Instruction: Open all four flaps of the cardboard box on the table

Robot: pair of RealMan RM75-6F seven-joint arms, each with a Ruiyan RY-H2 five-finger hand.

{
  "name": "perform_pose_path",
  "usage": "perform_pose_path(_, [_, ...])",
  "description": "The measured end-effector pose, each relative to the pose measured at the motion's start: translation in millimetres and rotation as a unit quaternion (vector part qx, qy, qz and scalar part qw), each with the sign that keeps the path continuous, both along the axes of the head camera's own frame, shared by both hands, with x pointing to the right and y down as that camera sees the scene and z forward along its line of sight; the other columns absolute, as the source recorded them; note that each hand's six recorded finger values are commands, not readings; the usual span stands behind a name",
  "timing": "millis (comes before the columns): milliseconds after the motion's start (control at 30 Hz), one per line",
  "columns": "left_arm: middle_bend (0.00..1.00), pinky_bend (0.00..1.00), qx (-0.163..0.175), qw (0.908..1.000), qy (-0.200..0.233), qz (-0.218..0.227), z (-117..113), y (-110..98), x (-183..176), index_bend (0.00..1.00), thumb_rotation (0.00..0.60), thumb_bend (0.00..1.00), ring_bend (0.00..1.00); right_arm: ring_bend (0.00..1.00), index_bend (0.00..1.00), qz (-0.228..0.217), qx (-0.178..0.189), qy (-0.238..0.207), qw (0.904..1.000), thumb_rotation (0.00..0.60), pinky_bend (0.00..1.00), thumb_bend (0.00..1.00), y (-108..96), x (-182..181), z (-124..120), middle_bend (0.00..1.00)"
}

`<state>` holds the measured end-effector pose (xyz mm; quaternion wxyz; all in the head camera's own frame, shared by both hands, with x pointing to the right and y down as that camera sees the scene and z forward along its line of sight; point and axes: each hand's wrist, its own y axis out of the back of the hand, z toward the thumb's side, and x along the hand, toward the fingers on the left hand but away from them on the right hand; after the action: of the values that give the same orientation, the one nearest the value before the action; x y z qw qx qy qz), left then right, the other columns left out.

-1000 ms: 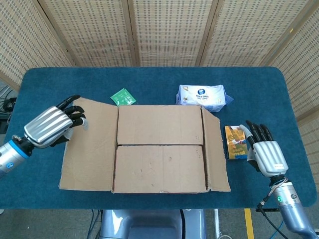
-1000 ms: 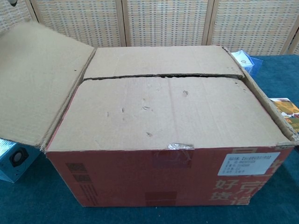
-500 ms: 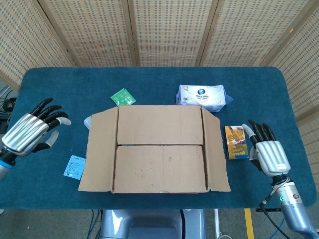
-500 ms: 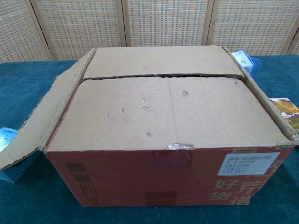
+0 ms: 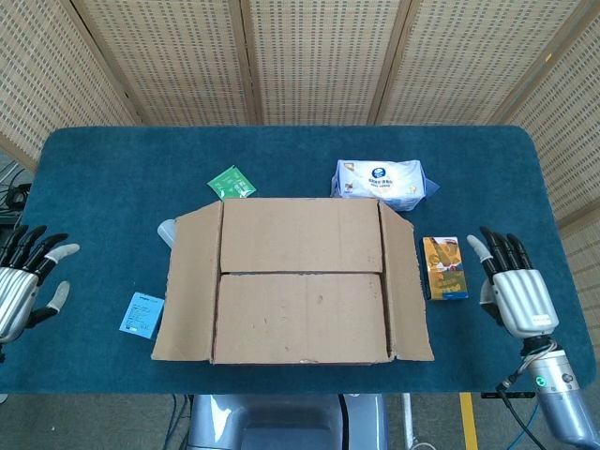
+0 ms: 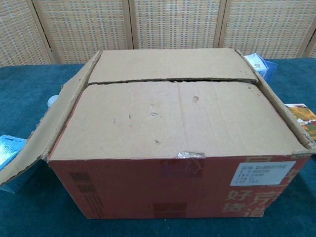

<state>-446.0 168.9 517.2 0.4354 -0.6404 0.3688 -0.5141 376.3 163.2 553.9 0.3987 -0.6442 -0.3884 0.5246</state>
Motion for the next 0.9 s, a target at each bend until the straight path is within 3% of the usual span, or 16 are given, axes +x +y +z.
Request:
perform_pose_path(433, [0.18, 0.0, 0.012, 0.9977, -0.015, -0.065, 2, 45, -32, 0.22, 0.6, 0.47, 0.07, 0.0, 0.0, 0.019, 0.01, 0.012, 0.9997, 0.6, 0.0, 0.93, 27, 23, -6, 0.0])
perform_pose_path(767, [0.18, 0.0, -0.003, 0.9987, -0.02, -0.048, 8, 39, -25, 0.22, 0.6, 0.48, 0.07, 0.0, 0.0, 0.01, 0.013, 0.002, 0.9999, 0.6, 0.0, 0.93, 30, 22, -9, 0.0])
perform_pose_path(900, [0.18, 0.0, -0.009, 0.9992, -0.025, -0.029, 12, 30, -18, 0.22, 0.6, 0.4, 0.06, 0.0, 0.0, 0.008, 0.011, 0.001, 0.9999, 0.6, 0.0, 0.85, 30, 23, -10, 0.0])
